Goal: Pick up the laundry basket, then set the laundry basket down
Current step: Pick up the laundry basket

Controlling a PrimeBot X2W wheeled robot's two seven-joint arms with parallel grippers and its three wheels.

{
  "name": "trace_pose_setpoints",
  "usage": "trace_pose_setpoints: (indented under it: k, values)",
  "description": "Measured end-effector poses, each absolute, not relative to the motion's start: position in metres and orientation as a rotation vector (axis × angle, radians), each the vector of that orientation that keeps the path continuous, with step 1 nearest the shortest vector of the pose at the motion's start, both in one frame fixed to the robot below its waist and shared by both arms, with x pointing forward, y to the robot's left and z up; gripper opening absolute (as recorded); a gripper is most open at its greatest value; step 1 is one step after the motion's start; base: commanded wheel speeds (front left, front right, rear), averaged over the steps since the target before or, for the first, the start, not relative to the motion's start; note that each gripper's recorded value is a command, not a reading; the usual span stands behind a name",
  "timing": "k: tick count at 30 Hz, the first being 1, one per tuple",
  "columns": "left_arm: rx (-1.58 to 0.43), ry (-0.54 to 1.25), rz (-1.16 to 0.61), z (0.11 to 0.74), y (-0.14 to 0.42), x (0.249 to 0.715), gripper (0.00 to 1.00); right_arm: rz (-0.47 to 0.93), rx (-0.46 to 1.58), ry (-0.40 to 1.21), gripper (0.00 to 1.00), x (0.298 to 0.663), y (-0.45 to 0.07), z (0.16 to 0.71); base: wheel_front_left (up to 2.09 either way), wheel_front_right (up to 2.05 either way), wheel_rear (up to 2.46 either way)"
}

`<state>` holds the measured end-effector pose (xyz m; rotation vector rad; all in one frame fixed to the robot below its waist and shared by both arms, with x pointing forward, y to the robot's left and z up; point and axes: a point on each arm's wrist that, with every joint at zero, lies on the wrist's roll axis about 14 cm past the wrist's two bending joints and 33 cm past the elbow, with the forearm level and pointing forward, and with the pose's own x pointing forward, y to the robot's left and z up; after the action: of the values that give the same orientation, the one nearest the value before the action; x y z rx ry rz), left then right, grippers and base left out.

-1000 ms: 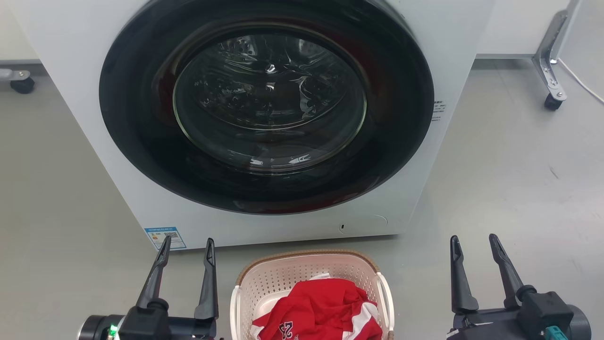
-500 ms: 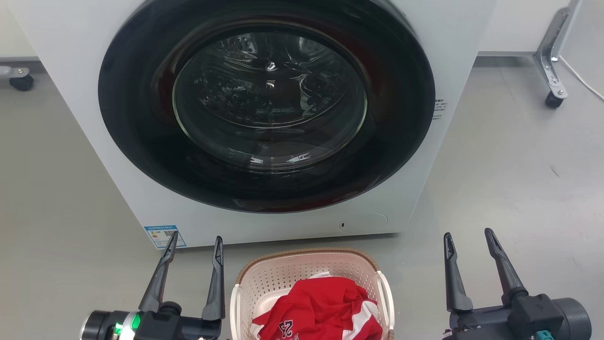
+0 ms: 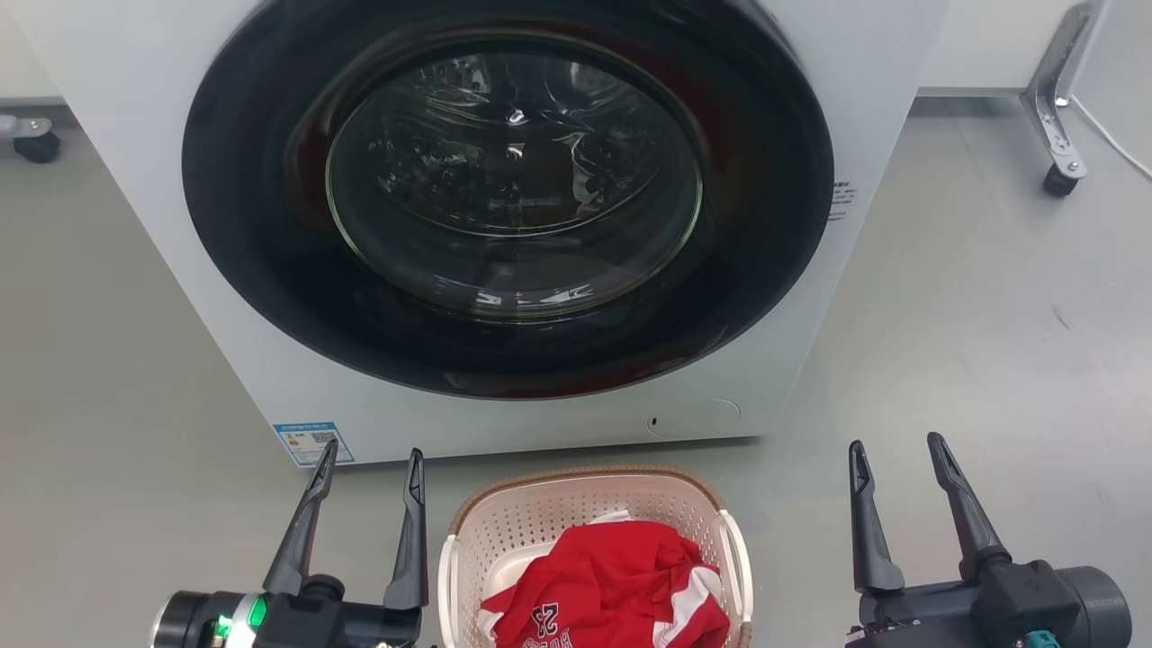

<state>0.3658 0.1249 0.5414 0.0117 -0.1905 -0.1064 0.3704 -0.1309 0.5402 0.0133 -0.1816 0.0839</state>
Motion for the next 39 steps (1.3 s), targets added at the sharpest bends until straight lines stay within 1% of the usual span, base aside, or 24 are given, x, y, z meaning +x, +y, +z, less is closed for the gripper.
trace_pose_setpoints:
  k: [12,20,29,39]
  values:
    - [0.009,-0.123,-0.107,0.518,0.125,0.38,1.0,0.087,0.03,-0.129,1.0,0.383,-0.131,0.521,0.0,0.0,0.0]
    - [-0.006,-0.021,-0.107,0.481,0.124,0.409,1.0,0.098,0.046,-0.082,1.0,0.42,-0.131,0.5,0.0,0.0,0.0]
    - [-0.028,0.121,-0.09,0.426,0.128,0.439,1.0,0.117,0.031,0.052,1.0,0.455,-0.131,0.445,0.0,0.0,0.0]
    - [-0.062,0.309,-0.06,0.354,0.137,0.458,1.0,0.125,0.014,0.183,1.0,0.491,-0.132,0.382,0.0,0.0,0.0]
